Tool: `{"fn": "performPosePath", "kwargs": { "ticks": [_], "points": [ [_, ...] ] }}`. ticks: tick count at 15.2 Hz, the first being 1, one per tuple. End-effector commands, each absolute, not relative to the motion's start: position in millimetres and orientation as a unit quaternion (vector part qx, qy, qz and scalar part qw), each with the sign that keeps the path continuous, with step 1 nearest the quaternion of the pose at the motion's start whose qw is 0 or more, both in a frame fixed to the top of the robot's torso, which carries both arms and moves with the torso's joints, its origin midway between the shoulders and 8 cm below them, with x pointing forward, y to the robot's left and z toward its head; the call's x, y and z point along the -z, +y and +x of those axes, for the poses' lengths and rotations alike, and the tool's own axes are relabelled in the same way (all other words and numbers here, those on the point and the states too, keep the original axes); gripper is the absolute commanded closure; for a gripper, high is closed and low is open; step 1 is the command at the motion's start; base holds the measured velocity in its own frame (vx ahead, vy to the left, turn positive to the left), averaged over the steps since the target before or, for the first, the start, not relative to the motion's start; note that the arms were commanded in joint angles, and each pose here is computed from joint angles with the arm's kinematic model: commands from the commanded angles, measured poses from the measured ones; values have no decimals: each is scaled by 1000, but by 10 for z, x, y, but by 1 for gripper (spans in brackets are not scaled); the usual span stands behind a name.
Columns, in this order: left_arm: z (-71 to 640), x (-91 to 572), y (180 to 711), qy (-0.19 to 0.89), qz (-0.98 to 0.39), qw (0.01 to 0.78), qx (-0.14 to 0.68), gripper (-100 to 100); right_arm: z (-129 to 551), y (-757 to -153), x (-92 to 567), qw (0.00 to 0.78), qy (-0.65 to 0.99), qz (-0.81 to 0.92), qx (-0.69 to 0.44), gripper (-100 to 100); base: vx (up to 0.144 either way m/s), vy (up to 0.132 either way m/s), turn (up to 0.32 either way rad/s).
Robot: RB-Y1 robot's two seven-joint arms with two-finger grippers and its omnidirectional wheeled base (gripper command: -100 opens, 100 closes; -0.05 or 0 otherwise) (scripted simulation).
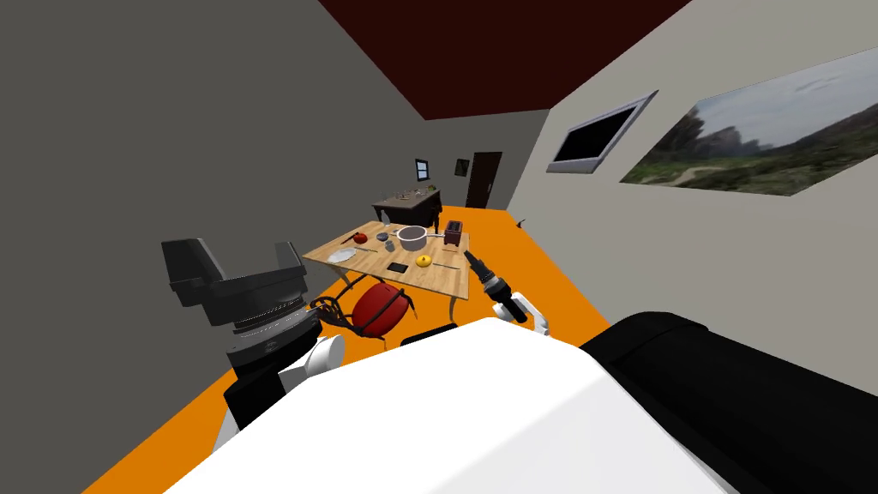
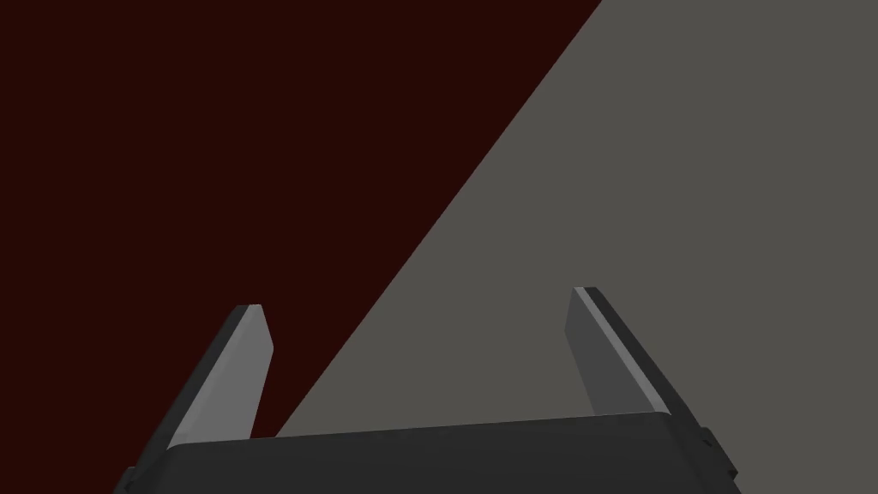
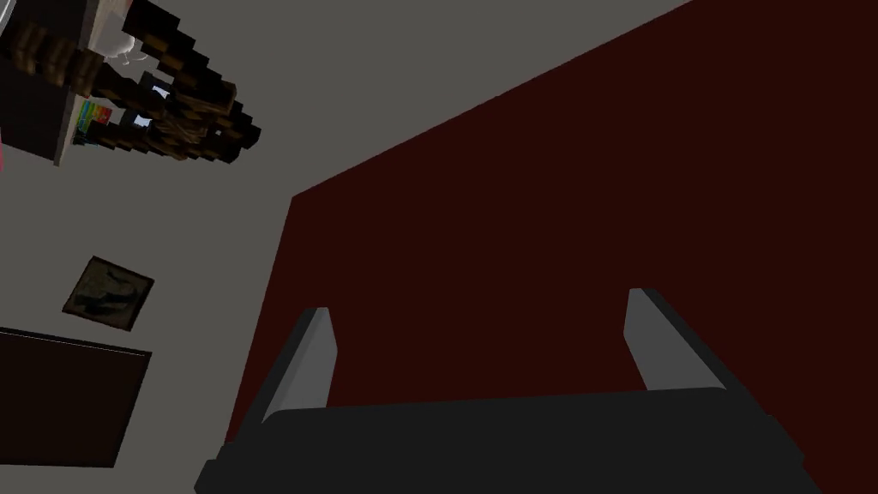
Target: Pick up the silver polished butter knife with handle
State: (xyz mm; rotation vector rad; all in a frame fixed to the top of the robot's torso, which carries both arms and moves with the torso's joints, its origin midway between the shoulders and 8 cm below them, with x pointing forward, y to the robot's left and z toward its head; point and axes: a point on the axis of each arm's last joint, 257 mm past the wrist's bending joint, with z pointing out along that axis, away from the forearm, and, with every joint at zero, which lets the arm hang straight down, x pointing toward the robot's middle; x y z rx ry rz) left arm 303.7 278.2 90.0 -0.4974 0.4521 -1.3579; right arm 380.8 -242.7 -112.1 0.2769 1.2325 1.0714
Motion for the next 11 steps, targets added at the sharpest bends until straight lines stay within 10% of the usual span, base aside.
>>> {"fn": "performPosePath", "kwargs": {
  "ticks": [1,11],
  "points": [
    [3037,-900,2782,205,-226,726,616,0,3828,-2489,1321,668,572,117,-462,-100,-5,50,161],
    [3037,-900,2782,205,-226,727,616,0,3825,-2786,2401,607,700,60,-370,-100,9,38,187]
  ]
}}
